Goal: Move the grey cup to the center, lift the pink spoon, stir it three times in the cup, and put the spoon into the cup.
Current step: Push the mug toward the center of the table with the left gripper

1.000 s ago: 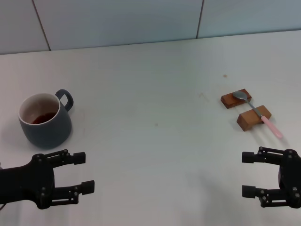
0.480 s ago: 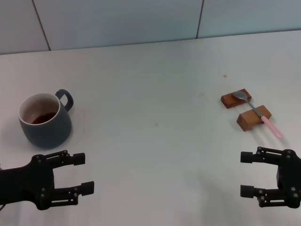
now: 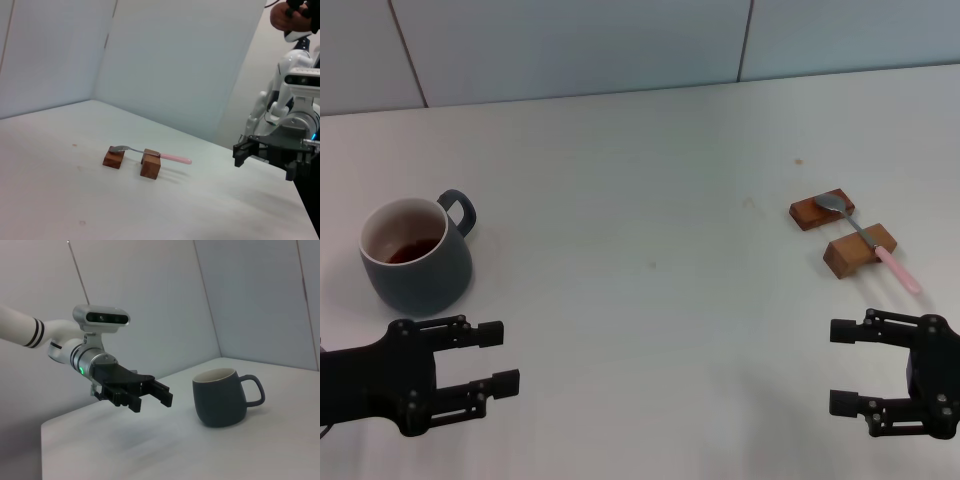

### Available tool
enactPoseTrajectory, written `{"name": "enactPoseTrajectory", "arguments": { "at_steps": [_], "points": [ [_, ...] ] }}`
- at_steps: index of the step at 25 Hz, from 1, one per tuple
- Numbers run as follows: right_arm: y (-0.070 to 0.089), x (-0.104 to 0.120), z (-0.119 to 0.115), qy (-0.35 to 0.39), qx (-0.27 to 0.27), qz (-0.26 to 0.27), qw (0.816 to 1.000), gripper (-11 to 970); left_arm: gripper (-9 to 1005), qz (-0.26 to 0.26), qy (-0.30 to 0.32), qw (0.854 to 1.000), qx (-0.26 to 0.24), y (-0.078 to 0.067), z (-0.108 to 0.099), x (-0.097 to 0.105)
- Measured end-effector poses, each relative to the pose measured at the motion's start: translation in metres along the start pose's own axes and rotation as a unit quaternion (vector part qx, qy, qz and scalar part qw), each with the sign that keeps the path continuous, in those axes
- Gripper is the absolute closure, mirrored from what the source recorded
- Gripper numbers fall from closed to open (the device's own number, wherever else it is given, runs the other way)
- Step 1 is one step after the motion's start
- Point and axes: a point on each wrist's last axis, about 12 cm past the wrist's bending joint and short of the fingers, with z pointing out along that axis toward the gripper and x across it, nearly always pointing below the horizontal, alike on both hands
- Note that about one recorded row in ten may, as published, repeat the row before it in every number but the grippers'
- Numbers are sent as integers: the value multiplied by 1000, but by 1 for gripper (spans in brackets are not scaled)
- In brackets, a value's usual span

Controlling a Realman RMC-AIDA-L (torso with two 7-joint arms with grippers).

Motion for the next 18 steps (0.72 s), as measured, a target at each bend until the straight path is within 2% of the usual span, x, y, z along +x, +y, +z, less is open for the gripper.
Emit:
{"name": "enactPoseTrajectory", "arguments": {
  "at_steps": [8,13,18],
  "points": [
    [-2,-2,2,0,-1,-3,1000,143,408,5,5,1000,-8,4,2,-2],
    [-2,-2,2,0,-1,-3,1000,143,647,5,7,1000,-6,4,3,-2],
    [-2,-2,2,0,-2,-3,1000,144,831,2,8,1000,-8,5,3,-2]
  ]
}}
